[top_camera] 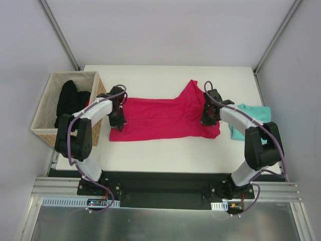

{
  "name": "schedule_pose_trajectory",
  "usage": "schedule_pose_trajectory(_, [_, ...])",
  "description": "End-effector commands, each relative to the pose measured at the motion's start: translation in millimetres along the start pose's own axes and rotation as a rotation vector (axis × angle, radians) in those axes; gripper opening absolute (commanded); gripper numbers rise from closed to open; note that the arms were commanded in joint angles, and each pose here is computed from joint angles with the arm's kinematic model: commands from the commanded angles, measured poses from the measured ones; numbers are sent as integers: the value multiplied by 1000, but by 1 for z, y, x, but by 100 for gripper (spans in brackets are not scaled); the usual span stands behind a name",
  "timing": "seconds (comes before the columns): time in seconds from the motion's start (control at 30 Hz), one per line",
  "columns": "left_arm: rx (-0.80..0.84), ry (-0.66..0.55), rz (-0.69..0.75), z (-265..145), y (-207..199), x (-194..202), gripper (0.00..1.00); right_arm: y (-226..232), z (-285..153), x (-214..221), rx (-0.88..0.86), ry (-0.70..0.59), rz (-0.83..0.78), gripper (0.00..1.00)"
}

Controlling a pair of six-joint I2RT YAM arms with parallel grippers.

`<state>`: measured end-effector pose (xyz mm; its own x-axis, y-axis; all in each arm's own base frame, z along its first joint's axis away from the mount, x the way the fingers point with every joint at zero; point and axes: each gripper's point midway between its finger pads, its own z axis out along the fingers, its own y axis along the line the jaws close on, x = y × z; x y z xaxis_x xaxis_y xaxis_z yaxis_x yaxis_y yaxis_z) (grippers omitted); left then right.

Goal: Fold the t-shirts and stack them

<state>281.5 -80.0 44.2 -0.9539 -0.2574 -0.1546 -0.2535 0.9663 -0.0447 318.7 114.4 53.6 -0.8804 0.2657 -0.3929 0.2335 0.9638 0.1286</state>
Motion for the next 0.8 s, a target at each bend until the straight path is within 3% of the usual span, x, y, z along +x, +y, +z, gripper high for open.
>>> schedule_pose_trajectory(0.0, [8, -45, 11, -5, -10, -21, 0, 20, -5, -31, -63, -42, 0, 1])
schedule_pose_trajectory(0.4, [36, -53, 43, -2, -24, -42, 0, 31, 2, -44, -102, -8, 34, 1])
schedule_pose_trajectory(0.77, [60, -13, 36, 9, -23, -44, 0, 44, 25, -27, -197, 110, 153, 1])
